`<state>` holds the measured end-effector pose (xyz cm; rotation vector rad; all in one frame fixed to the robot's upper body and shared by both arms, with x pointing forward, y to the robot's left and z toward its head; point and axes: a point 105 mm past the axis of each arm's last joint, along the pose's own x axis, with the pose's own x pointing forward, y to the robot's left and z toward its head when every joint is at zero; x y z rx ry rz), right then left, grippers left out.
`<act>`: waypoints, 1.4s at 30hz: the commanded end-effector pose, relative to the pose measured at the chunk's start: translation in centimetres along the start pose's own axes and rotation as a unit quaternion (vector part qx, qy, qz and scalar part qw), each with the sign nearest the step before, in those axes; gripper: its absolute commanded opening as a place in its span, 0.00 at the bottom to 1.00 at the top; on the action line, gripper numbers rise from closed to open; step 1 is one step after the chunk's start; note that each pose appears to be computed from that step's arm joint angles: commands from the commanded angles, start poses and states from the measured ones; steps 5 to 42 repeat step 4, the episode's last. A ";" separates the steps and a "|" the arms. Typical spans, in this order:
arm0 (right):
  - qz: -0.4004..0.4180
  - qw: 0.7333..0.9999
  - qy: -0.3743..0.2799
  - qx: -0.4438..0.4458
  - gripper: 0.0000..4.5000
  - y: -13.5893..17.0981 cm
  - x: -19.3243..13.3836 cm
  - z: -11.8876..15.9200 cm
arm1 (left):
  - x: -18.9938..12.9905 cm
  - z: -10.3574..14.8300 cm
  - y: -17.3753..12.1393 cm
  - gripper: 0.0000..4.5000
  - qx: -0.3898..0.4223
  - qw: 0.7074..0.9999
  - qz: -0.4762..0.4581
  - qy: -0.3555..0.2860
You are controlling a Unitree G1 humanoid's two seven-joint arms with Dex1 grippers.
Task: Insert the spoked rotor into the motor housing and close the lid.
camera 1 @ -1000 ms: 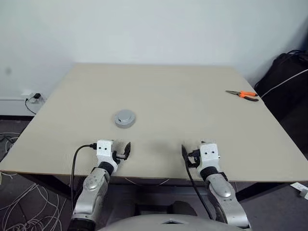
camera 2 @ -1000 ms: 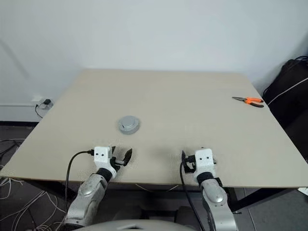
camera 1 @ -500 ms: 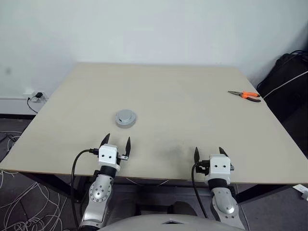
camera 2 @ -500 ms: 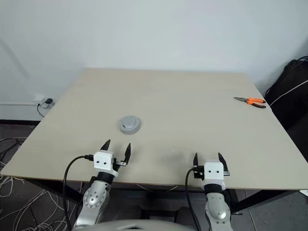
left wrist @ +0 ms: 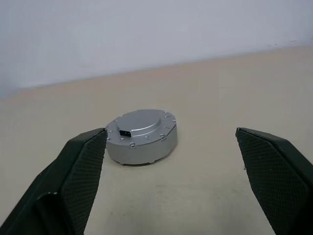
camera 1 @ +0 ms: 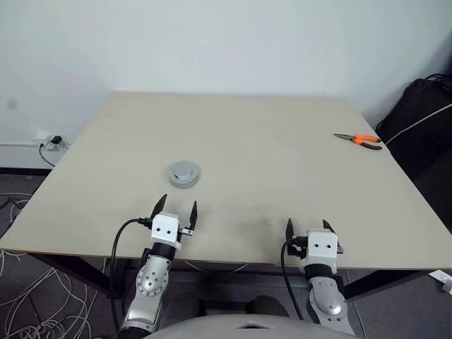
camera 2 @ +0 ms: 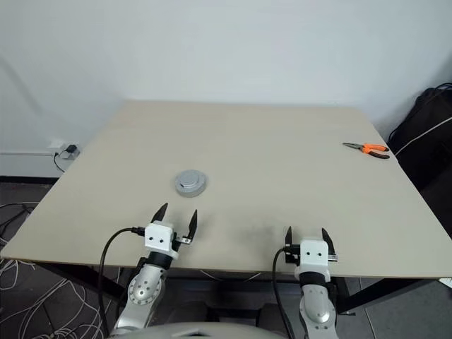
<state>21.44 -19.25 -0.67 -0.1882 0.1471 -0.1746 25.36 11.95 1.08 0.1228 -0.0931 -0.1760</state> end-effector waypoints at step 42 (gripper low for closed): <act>-0.003 1.000 -0.030 0.005 1.00 0.0 0.6 1.3 | 0.7 0.2 -0.2 0.99 0.010 1.000 -0.003 -0.011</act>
